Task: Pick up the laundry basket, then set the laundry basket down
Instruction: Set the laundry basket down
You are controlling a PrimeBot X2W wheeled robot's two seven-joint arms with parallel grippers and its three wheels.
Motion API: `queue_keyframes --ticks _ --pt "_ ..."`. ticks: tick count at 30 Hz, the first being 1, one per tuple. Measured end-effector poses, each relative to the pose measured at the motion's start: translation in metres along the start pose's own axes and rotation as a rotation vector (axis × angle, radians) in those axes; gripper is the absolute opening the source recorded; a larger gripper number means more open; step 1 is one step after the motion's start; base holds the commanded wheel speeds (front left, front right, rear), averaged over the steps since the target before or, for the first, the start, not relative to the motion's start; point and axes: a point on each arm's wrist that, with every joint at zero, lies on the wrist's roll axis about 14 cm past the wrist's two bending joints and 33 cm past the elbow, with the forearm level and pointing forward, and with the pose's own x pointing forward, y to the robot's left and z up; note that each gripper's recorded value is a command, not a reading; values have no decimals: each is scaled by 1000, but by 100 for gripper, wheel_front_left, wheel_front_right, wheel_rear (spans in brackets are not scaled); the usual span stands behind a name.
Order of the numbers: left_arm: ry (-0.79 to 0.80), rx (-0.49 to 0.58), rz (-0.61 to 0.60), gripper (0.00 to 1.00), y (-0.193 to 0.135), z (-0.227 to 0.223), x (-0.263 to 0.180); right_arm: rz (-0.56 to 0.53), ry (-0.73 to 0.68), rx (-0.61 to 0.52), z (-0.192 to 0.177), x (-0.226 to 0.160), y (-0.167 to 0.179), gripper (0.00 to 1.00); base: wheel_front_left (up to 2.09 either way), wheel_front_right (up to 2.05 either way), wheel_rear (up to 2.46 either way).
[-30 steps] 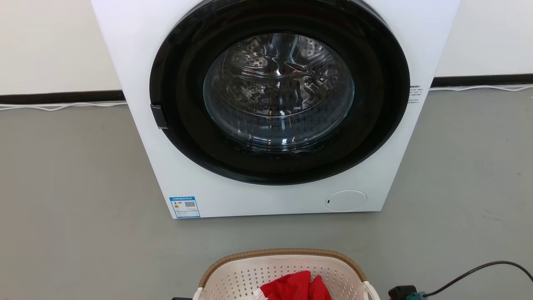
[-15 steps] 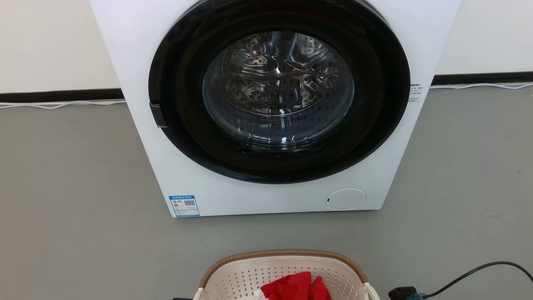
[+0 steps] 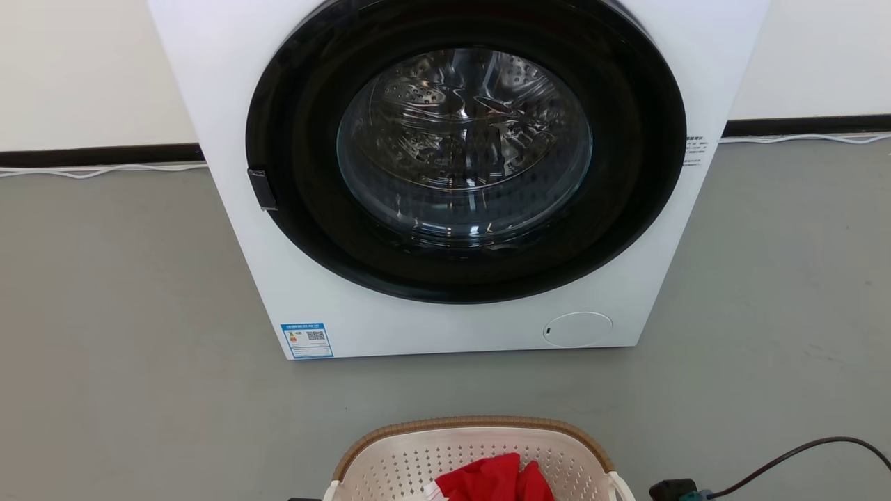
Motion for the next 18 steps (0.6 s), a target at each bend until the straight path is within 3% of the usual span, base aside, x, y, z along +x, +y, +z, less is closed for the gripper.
queue_keyframes --ticks 18 --pt "-14 -15 8 0 3 17 13 3 -31 -22 31 16 -2 0 0 0 0"
